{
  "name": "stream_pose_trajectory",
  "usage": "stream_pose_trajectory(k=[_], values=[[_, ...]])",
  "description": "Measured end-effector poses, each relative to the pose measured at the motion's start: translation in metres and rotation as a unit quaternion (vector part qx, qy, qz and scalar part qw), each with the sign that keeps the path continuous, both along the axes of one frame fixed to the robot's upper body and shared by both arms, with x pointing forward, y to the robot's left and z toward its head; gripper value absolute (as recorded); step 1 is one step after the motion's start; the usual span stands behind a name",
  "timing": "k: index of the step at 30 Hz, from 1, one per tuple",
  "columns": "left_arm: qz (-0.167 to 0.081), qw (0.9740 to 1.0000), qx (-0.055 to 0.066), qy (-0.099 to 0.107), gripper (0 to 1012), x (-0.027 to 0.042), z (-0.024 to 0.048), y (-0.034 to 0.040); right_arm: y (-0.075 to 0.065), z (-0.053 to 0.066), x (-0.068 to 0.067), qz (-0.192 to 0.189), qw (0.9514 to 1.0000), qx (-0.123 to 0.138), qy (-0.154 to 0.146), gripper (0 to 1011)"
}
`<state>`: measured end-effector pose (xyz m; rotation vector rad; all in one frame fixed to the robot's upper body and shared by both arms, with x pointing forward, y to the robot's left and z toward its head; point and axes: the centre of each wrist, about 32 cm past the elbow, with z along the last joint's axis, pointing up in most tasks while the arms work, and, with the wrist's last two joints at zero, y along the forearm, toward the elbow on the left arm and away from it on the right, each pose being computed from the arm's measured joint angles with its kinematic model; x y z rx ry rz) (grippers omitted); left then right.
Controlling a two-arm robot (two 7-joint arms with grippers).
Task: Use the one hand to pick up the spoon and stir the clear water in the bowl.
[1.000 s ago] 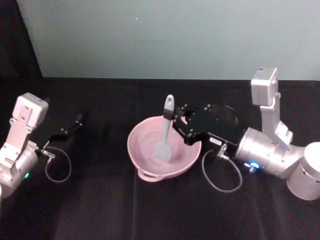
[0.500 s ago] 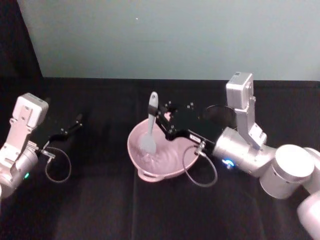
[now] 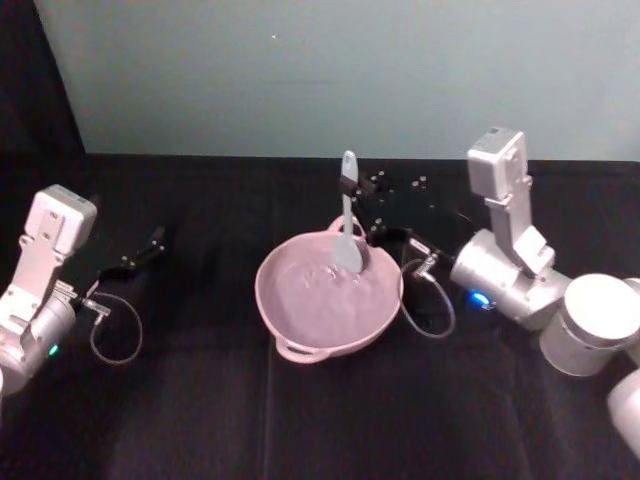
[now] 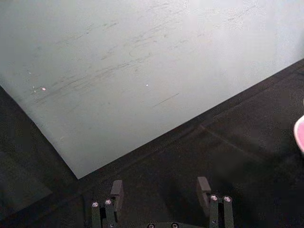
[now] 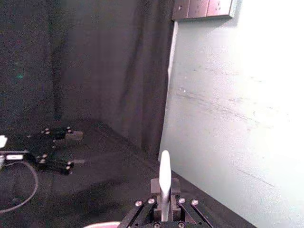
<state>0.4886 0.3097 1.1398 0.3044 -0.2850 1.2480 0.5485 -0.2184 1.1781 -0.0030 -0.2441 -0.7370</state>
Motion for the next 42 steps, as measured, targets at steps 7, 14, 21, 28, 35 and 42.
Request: stream_pose_trajectory(k=[7,14,21,28,35,42], values=[[0.000,1.0000,0.000,0.000,1011,0.0000,0.0000,0.0000,-0.013,0.011,-0.025,0.032,0.9994,-0.007,0.009,110],[0.000,1.0000,0.000,0.000,1011,0.0000,0.0000,0.0000,-0.008,0.013,-0.047,0.071,0.9965,0.014,0.041,110],[0.000,1.0000,0.000,0.000,1011,0.0000,0.0000,0.0000,0.014,0.004,-0.044,0.078,0.9944,0.039,0.060,110],[0.000,1.0000,0.000,0.000,1011,0.0000,0.0000,0.0000,0.030,-0.009,-0.025,0.035,0.9970,0.060,0.035,110],[0.000,1.0000,0.000,0.000,1011,0.0000,0.0000,0.0000,0.024,-0.007,-0.009,-0.028,0.9984,0.050,0.002,110],[0.000,1.0000,0.000,0.000,1011,0.0000,0.0000,0.0000,0.003,0.004,-0.018,-0.043,0.9988,0.023,0.004,110]])
